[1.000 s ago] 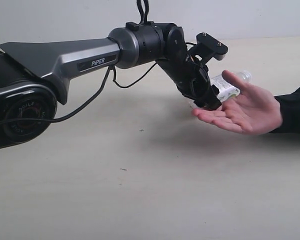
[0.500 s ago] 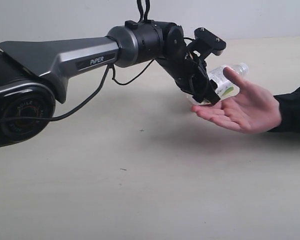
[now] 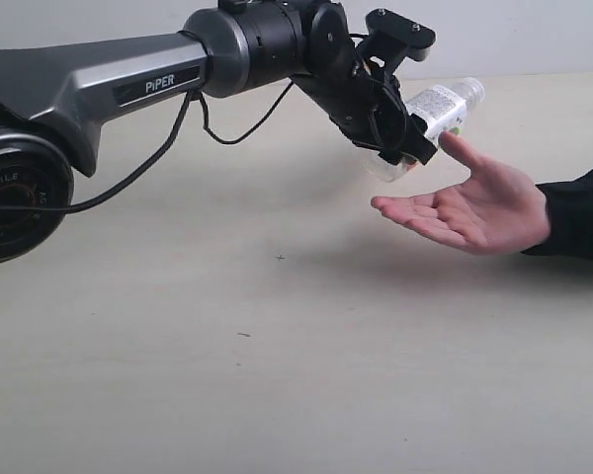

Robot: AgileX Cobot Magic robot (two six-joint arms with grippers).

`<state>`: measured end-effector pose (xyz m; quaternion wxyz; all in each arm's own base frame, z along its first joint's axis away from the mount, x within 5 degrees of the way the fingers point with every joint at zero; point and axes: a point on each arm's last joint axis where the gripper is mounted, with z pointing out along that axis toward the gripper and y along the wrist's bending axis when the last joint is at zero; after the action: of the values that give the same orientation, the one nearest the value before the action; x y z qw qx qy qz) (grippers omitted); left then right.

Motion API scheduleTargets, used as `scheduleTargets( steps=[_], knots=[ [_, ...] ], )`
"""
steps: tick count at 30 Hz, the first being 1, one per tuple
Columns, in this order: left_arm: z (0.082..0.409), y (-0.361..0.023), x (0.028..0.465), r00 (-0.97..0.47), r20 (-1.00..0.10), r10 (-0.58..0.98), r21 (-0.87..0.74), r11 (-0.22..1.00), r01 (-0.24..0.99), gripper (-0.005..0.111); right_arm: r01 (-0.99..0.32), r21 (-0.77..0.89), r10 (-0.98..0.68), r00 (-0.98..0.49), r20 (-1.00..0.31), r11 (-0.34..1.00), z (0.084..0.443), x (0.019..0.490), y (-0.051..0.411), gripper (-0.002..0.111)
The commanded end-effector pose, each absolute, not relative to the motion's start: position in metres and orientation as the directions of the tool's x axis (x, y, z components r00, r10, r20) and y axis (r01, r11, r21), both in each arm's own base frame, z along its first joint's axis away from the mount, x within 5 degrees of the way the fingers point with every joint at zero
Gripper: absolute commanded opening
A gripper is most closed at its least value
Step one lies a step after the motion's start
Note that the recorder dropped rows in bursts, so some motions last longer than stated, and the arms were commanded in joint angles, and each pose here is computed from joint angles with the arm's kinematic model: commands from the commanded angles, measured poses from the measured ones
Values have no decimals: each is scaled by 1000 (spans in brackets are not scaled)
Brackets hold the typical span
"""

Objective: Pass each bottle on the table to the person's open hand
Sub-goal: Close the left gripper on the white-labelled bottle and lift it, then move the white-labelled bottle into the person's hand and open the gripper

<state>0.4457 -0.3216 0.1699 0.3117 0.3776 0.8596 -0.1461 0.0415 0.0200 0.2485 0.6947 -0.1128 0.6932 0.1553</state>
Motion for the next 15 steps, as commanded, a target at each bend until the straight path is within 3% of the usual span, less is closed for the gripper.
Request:
scheduleTargets(
  steps=[1, 15],
  knots=[
    [192, -325, 440, -526, -671, 522, -43, 681, 731, 0, -374, 59, 62, -5, -998, 926, 248, 41, 20, 0],
    [228, -333, 417, -524, -661, 537, -67, 654, 754, 0, -374, 59, 62, -5, -998, 926, 248, 41, 20, 0]
  ],
)
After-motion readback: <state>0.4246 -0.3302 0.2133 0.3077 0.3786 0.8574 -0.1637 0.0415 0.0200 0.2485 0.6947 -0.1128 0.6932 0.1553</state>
